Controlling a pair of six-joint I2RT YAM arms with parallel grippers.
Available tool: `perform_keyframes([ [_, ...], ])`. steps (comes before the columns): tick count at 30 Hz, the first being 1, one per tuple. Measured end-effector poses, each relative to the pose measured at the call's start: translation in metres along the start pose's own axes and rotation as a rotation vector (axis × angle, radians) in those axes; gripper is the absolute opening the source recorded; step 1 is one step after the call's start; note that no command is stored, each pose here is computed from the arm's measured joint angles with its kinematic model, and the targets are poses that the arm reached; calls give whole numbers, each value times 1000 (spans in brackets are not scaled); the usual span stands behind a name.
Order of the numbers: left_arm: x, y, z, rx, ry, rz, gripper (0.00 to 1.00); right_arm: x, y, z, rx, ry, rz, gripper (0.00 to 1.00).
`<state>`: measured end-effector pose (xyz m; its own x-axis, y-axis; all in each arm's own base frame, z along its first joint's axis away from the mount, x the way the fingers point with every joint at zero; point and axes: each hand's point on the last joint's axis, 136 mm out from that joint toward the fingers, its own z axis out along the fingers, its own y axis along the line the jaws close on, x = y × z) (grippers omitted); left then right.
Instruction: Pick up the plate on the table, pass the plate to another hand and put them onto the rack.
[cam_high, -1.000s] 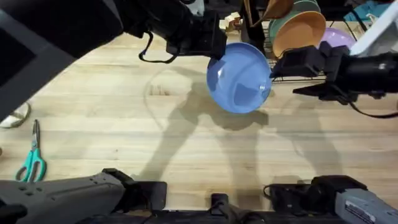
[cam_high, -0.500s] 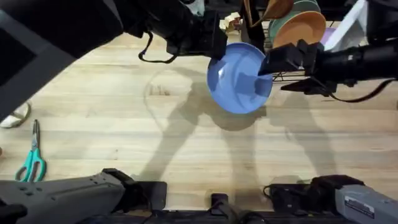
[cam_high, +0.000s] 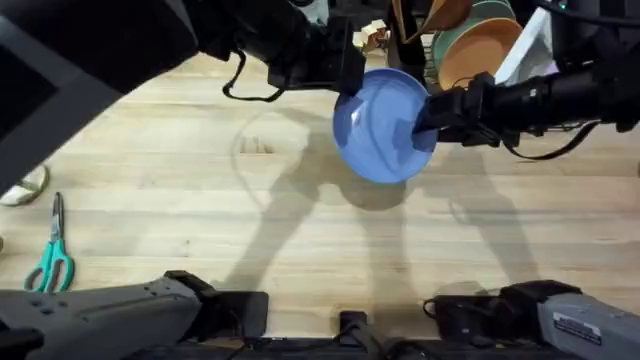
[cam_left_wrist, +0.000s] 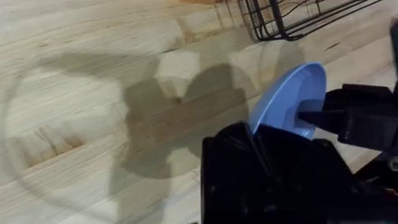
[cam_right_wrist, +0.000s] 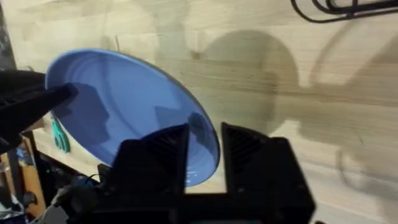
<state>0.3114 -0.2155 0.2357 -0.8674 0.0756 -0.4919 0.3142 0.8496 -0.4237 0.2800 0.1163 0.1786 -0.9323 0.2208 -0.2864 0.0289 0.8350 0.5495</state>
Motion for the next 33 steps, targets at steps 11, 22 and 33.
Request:
perform_keyframes([
  [11,-3,8,-1,-30,-13,-4,41,1,3,0,-17,6,-3,35],
  [22,-5,9,-1,-46,-21,26,954,-13,6,0,-24,-51,-32,31],
  [33,-34,12,-39,-104,-162,101,993,-23,10,-1,-35,-92,-96,30],
])
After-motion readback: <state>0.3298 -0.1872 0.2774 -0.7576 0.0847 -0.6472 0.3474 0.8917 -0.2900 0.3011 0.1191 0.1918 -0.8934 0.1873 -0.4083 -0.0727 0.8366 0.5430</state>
